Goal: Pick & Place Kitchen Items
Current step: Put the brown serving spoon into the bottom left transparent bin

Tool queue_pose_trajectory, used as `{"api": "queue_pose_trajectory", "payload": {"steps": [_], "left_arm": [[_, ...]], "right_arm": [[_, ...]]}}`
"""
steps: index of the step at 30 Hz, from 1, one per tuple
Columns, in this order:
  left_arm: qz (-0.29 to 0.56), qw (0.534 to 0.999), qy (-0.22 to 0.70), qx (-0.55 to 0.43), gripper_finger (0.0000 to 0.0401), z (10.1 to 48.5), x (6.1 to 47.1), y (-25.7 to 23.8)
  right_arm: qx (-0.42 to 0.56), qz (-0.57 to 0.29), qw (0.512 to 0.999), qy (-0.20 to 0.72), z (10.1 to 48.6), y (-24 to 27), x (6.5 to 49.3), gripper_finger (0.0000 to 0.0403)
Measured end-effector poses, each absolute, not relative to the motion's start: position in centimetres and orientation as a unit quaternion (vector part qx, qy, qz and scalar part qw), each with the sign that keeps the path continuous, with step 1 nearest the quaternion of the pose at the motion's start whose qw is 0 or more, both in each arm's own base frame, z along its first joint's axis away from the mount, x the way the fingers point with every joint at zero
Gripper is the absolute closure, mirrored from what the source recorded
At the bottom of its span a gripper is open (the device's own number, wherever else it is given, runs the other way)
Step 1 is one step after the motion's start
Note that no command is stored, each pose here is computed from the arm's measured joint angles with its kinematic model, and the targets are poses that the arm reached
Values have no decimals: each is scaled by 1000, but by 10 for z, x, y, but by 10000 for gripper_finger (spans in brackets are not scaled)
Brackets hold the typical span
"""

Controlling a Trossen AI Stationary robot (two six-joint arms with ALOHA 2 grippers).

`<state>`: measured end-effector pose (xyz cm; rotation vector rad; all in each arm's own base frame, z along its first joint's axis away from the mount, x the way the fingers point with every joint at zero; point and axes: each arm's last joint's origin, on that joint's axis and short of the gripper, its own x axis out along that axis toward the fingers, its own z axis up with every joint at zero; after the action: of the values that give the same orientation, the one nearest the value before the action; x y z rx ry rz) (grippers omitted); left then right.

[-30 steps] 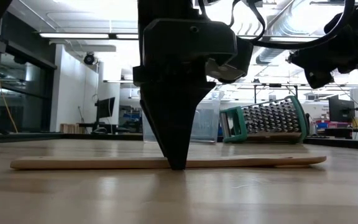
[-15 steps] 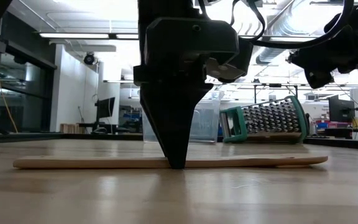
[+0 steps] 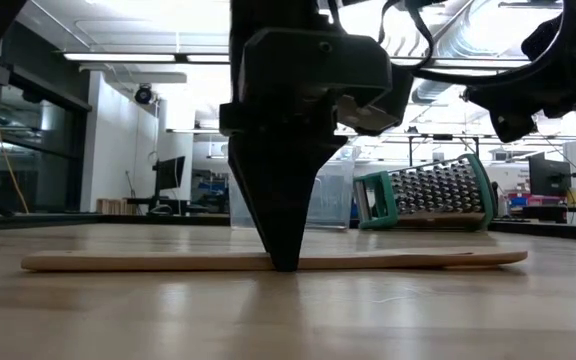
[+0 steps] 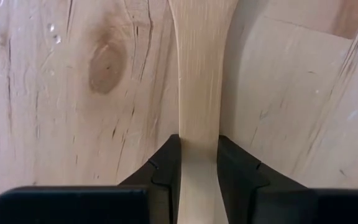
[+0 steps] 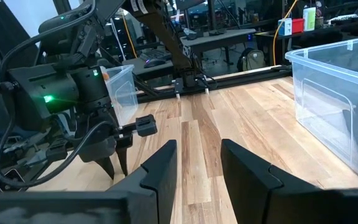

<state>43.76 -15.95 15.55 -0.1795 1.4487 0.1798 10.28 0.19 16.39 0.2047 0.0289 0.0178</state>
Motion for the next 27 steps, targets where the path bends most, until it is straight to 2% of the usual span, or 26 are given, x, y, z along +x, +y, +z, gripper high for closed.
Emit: {"api": "queue_pose_trajectory", "payload": {"steps": [17,27], "left_arm": [[102,735,667,-65,328,188,445,-142],[85,740,663,-73,329,231,449,-115]], "right_arm": [[102,9,995,15,164,2,103,286],[102,9,995,15,164,2,103,286]]}}
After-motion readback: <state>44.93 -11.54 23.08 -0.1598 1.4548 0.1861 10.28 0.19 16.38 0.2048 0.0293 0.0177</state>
